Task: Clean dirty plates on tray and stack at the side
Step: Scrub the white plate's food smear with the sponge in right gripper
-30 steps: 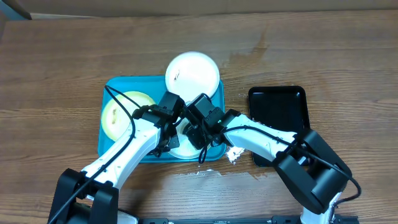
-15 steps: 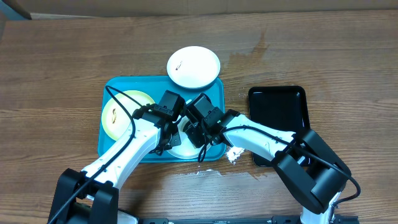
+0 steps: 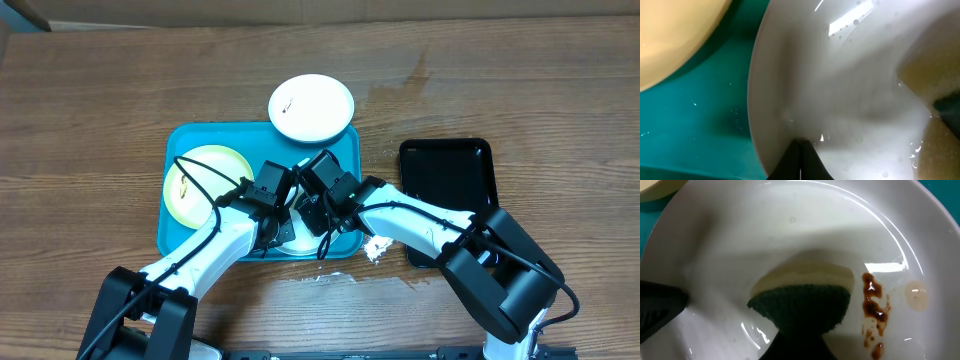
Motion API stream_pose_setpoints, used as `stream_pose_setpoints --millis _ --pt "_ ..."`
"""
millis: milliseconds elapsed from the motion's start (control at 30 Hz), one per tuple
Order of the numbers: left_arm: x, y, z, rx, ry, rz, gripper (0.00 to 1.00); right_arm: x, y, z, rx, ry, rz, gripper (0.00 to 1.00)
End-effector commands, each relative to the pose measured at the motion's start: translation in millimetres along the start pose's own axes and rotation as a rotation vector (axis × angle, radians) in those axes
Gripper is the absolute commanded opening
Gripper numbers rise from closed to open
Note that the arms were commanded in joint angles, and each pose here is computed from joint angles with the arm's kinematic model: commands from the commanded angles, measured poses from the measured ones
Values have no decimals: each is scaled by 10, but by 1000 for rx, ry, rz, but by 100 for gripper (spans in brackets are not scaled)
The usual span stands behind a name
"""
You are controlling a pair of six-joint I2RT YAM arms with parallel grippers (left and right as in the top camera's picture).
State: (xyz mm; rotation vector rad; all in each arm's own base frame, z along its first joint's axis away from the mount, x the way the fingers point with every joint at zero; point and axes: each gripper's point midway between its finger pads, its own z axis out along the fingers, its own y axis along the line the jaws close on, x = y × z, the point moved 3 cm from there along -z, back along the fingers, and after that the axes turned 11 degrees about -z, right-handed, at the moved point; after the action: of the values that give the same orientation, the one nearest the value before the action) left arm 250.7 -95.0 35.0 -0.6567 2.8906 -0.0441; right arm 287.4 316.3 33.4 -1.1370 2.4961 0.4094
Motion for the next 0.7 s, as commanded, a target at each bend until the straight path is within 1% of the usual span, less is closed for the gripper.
stream_pose_setpoints --millis 0,133,333,433,667 --pt "27 50 11 -12 -3 -1 4 288 -107 200 51 93 37 4" --pt "-5 97 52 -44 -29 3 4 285 -109 200 51 91 37 4" --pt "42 128 237 -86 9 18 4 287 -231 188 130 90 57 4" --pt "64 143 326 -105 27 52 4 293 -270 187 132 91 69 4" --pt "76 152 347 -112 34 58 4 299 -389 253 142 82 91 4"
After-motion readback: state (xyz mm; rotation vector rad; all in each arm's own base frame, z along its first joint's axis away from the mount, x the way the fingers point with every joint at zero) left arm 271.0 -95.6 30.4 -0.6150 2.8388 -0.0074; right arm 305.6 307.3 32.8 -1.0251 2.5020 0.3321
